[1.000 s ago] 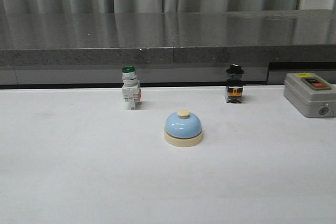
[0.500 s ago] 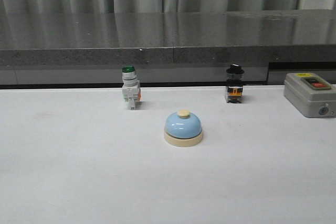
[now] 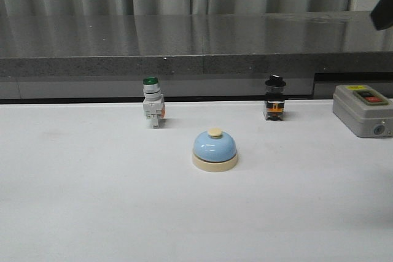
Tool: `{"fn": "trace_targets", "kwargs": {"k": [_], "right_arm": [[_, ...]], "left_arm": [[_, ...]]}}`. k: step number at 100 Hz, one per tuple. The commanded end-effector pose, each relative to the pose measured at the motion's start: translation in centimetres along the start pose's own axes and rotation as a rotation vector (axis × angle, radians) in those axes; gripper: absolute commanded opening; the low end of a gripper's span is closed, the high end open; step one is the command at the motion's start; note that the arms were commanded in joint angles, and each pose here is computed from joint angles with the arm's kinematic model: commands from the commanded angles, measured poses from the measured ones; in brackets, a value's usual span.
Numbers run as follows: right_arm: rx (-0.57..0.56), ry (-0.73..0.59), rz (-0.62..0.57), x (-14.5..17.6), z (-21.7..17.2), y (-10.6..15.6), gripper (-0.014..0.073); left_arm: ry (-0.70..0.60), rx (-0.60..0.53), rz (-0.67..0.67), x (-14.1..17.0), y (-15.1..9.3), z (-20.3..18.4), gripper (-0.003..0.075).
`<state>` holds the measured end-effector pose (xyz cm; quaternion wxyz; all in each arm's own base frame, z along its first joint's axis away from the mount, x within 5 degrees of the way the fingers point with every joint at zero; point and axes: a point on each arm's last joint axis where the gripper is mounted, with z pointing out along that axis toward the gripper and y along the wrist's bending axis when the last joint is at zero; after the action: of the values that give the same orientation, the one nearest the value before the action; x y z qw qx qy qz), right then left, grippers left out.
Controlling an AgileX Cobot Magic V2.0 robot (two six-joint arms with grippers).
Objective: Place and press bell with both arms
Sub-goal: 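Move the closed right gripper over the bell's cream button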
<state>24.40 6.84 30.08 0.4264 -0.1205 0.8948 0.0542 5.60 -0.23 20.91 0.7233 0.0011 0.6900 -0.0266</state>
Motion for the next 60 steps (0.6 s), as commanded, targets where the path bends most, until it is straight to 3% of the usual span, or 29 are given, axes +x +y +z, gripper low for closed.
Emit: {"fn": "trace_targets", "kwargs": {"k": [1,38,60], "right_arm": [[-0.031,-0.045,-0.034,-2.5,0.4,1.0,-0.0059],[-0.146,0.228,-0.143,-5.6,5.9,7.1,-0.0059],[-0.180,0.323,-0.190,-7.0,8.4,10.0,-0.0059]], "left_arm": [[-0.068,-0.005,-0.016,0.5,0.1,-0.1,-0.0020],[-0.068,-0.005,-0.016,0.5,0.1,-0.1,-0.0020],[-0.068,-0.005,-0.016,0.5,0.1,-0.1,-0.0020]]}}
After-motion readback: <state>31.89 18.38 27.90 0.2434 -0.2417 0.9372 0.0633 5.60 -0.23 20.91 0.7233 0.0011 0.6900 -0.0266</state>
